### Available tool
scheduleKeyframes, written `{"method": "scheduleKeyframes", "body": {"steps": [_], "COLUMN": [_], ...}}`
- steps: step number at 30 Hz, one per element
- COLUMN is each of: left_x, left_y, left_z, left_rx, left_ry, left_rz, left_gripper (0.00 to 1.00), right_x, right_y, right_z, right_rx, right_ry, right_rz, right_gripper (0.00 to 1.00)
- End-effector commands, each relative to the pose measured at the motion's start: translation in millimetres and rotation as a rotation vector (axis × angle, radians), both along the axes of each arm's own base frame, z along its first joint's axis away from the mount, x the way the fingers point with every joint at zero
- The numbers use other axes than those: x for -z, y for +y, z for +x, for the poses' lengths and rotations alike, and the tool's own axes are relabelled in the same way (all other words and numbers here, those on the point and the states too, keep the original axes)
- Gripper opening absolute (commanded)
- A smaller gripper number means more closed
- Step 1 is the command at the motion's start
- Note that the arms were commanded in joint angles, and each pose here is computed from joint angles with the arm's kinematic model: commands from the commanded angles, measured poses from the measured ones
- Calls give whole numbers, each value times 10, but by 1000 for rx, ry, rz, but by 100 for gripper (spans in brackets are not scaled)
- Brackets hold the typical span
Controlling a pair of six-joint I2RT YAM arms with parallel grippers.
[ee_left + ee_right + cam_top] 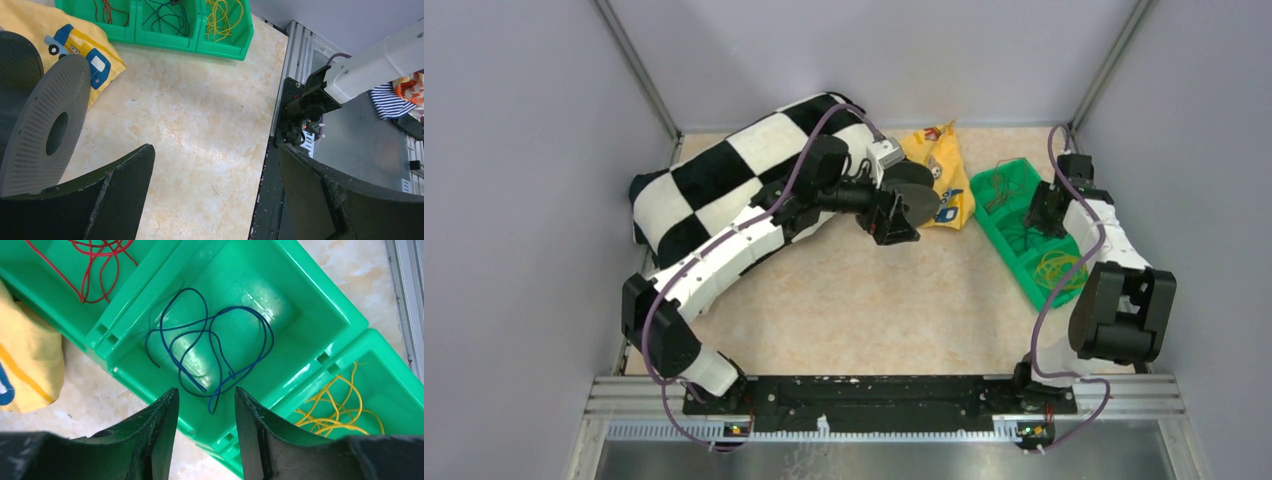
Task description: Wrap the cables
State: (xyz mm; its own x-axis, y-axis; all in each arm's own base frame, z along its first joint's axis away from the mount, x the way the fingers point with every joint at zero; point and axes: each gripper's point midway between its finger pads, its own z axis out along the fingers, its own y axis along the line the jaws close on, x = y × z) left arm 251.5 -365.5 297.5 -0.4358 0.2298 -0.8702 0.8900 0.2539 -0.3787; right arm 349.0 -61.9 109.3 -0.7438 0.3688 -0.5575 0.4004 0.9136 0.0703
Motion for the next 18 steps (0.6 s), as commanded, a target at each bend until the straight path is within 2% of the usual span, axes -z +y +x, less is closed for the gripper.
{"method": "scheduleKeyframes", "body": {"steps": [1, 4, 7, 11, 14, 16, 18], "left_x": [-66, -52, -12, -2, 6, 16, 24], "left_y": [-9, -3, 4, 11, 31, 43, 57], "left_z": [55, 58, 75, 45, 23, 16, 12], "left_rx": [-14, -16, -27, -23, -27, -30, -35], "left_ry": [-41, -42, -38, -29, -27, -26, -26], "left_rz": [-27, -25, -18, -23, -26, -23, -21], "left_gripper": [99, 99, 99, 99, 99, 99, 99], "right_x": [-127, -33, 112, 229, 281, 310, 354], "right_y": [-14, 56, 107, 101, 11, 1, 7], "right_z": [279, 335, 337, 399, 446, 462, 471], "right_rx": [-89, -167, -229, -245, -271, -278, -280], "right_ry": [-66, -41, 18, 20, 18, 11, 10], "right_rz": [-70, -110, -176, -243, -322, -334, -331], "right_gripper": [44, 43, 47, 48, 44, 38, 36]}}
